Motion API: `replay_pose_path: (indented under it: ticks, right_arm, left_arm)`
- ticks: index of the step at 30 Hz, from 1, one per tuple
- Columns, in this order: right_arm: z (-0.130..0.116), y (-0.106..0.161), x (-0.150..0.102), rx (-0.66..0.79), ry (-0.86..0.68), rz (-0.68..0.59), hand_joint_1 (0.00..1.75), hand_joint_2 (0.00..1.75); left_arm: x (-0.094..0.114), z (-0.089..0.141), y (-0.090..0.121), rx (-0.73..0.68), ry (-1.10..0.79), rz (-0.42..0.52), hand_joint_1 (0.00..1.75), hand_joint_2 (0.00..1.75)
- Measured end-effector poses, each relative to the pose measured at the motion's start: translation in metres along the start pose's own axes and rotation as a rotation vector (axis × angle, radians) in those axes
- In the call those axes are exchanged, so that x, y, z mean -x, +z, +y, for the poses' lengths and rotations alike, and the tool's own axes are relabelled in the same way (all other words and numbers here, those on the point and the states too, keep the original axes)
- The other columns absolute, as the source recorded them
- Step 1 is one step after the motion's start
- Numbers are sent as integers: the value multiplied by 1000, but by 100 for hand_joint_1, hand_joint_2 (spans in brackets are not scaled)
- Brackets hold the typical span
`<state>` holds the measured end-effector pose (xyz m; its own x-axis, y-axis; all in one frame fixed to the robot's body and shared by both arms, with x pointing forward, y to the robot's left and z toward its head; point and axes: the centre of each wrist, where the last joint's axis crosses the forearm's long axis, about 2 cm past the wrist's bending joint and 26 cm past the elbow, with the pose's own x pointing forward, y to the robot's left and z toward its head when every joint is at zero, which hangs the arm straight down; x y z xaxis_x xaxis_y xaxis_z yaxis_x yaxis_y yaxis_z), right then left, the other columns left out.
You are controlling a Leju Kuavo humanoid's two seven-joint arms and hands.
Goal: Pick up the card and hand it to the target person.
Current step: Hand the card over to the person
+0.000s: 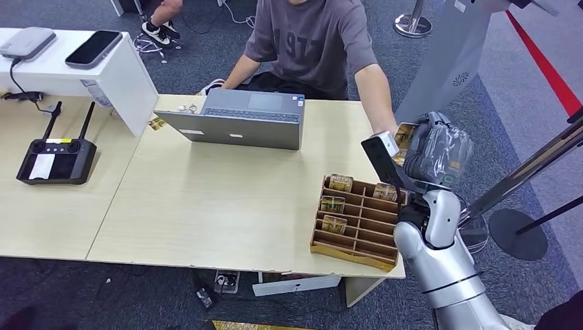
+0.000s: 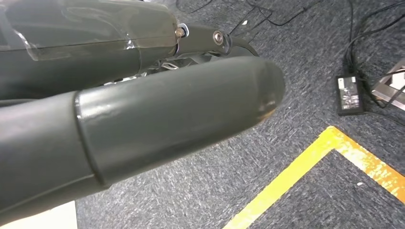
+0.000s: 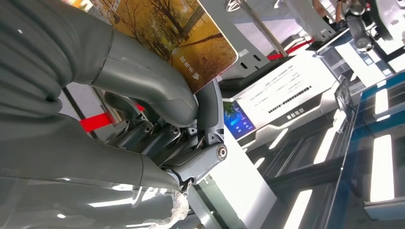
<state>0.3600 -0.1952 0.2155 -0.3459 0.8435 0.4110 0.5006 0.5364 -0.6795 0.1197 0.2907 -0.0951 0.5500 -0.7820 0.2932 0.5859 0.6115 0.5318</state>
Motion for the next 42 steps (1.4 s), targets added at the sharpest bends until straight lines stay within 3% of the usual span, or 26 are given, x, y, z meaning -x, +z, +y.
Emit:
replay_pose_path:
  ticks: [8,14,15,18,19,32,36,42]
  right_arm:
    - [17,-14,2,-72,19,61,173,175]
    - [36,-6,17,-135,53,106,158,175]
    - [37,-5,18,-144,59,111,146,175]
    - [42,-4,21,-167,74,124,80,175]
    - [43,-3,22,-177,78,128,68,175]
    - [54,7,26,-267,115,151,68,175]
    - [55,8,27,-275,120,153,0,175]
    - [57,11,28,-294,137,162,0,175]
  left_arm:
    - [-11,4,-3,5,-16,-21,0,0]
    - [-16,4,-4,5,-19,-33,0,0]
    - [-16,4,-4,5,-19,-34,0,0]
    - [-17,4,-4,6,-20,-36,0,0]
    - [-17,4,-4,6,-20,-36,0,0]
    - [-19,3,-4,10,-21,-40,0,0]
    - [-19,3,-4,10,-23,-41,0,0]
    - [-19,3,-4,11,-25,-42,0,0]
